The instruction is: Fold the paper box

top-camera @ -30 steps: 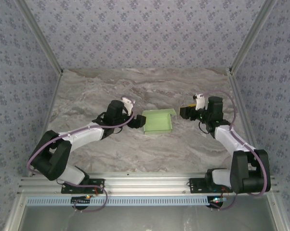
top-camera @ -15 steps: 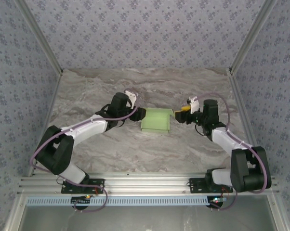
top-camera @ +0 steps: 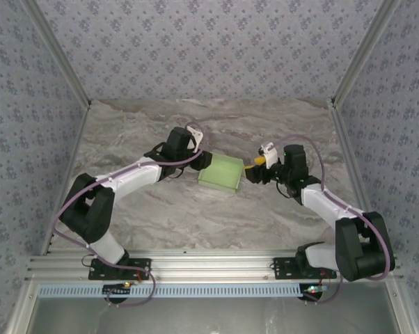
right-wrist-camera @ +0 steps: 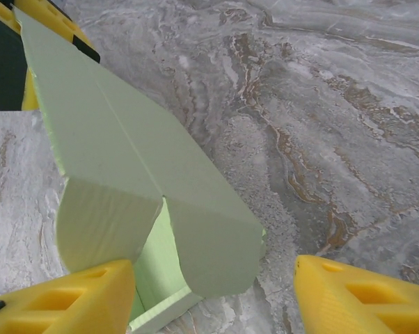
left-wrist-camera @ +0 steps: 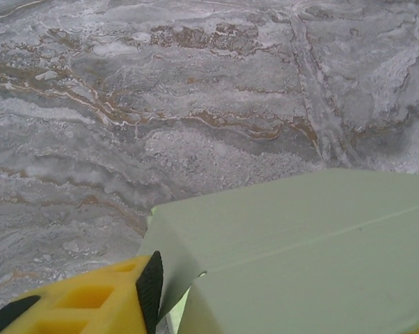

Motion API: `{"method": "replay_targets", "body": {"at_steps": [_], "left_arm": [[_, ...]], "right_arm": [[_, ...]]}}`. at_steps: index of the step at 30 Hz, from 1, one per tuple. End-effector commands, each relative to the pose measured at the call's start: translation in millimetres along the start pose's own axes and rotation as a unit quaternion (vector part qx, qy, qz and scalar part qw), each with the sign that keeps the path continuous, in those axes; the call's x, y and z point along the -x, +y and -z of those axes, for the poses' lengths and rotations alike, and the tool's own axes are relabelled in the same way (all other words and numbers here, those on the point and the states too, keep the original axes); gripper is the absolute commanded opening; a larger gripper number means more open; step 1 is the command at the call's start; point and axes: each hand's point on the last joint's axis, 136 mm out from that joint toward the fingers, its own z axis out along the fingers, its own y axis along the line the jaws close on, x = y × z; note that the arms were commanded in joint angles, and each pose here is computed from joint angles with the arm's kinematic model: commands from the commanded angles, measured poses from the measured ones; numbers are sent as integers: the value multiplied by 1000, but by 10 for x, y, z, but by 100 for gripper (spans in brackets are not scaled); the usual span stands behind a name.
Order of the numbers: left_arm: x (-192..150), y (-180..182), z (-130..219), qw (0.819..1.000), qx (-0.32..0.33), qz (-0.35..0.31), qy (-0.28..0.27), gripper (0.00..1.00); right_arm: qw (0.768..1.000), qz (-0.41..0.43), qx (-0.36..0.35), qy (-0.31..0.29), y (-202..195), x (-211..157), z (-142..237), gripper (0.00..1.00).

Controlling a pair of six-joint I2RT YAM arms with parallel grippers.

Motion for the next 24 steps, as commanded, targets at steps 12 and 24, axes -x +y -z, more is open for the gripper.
{"method": "replay_targets", "body": {"at_steps": [12, 24], "left_arm": [[51, 73, -41, 999, 7, 11, 34, 30], [5, 105, -66, 998, 13, 25, 57, 23]], "right_arm": [[998, 1, -60, 23, 20, -119, 184, 65], [995, 76, 23, 60, 444, -184, 55, 66]]}}
